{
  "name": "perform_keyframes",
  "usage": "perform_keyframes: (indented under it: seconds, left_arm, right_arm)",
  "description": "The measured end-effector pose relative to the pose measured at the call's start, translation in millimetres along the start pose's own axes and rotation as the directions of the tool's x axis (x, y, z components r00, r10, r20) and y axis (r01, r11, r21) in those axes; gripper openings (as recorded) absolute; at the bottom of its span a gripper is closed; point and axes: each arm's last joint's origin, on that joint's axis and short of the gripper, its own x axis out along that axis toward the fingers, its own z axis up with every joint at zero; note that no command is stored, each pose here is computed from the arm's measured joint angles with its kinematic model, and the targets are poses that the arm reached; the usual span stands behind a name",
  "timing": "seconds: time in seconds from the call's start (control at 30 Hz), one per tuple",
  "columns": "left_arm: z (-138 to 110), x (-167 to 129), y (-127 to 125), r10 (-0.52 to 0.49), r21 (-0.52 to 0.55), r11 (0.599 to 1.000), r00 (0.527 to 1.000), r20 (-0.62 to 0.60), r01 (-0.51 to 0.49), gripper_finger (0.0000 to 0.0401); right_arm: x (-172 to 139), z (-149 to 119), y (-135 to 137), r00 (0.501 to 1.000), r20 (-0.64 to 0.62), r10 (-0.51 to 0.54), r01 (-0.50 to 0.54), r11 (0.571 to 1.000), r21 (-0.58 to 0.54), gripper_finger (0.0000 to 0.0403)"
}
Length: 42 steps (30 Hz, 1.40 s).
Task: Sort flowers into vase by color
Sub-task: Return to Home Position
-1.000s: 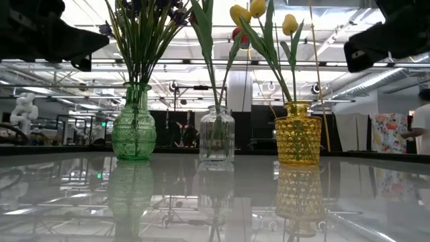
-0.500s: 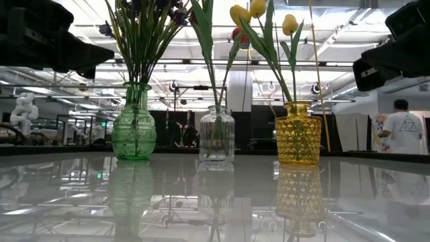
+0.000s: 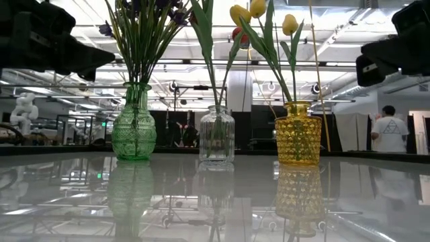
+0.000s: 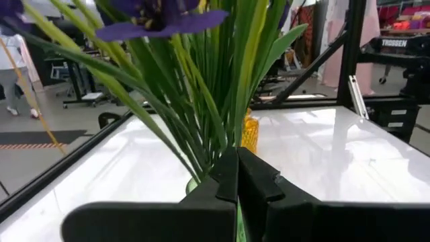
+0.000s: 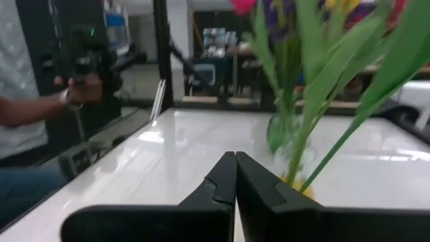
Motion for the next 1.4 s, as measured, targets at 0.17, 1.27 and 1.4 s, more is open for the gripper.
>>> perform_keyframes:
  seconds: [0.17, 1.27, 1.4]
  left_arm:
    - [-1.8, -1.8, 0.0, -0.001, -0.013, 1.000, 1.000, -0.016, 0.001, 0.0001]
    - [-8.8, -5.9, 9.7, -0.005, -0.074, 0.997, 0.997, -0.074, -0.001, 0.0001]
    - [-7.2, -6.8, 7.9, 0.004, -0.065, 0.998, 0.998, -0.057, -0.008, 0.0000]
  right_arm:
    - [-3.8, 2.3, -5.0, 0.999, 0.023, -0.030, 0.031, 0.999, -0.019, 0.0000]
    - [-5.7, 2.5, -23.3, 0.980, 0.017, -0.200, 0.200, 0.979, -0.041, 0.0000]
    - [-5.7, 2.5, -23.3, 0.980, 0.017, -0.200, 0.200, 0.979, -0.041, 0.0000]
